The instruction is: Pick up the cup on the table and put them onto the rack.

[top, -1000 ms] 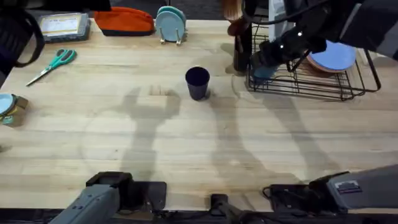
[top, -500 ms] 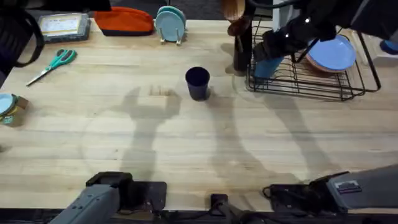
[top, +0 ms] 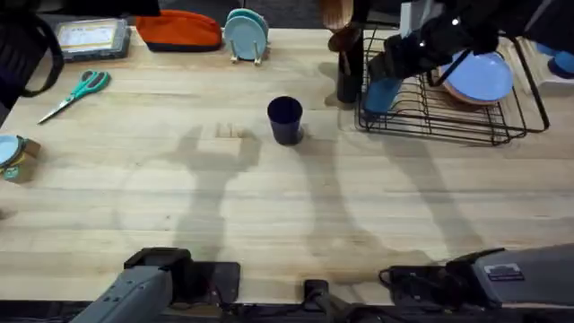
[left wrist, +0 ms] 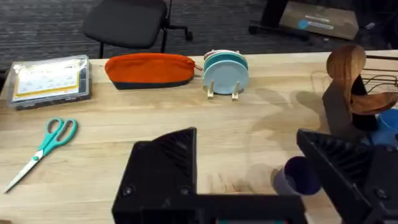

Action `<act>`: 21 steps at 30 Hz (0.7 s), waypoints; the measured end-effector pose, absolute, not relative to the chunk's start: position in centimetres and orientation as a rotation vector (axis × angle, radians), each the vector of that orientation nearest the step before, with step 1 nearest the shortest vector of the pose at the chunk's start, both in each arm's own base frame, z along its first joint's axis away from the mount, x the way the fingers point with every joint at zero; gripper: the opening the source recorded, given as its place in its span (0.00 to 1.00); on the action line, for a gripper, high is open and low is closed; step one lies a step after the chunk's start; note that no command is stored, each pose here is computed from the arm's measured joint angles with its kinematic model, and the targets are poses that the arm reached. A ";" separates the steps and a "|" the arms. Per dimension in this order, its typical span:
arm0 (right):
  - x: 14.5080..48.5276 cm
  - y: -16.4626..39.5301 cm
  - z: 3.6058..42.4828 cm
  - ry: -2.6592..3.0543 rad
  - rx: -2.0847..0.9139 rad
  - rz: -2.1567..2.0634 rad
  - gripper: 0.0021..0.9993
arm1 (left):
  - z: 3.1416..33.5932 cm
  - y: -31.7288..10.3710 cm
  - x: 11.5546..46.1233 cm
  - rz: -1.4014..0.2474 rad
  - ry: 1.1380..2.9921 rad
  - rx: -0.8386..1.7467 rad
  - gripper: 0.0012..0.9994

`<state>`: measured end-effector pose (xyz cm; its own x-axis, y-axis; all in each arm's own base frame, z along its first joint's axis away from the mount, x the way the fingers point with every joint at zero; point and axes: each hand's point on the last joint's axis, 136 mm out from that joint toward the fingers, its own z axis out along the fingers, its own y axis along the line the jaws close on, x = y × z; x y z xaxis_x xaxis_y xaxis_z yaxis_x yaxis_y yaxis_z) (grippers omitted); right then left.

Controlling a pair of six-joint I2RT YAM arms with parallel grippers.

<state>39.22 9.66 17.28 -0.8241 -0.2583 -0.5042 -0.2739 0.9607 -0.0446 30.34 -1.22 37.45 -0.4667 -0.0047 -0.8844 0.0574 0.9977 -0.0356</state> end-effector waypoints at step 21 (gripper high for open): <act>36.5 9.0 15.9 2.708 -0.398 0.023 0.27 | 37.5 -1.2 30.3 -0.072 2.055 0.037 0.99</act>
<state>36.53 8.96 15.95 -0.8789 -0.2725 -0.3916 -0.2791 0.9594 -0.0412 30.34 -1.22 37.45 -0.4666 -0.0048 -0.8844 0.0574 0.9977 -0.0357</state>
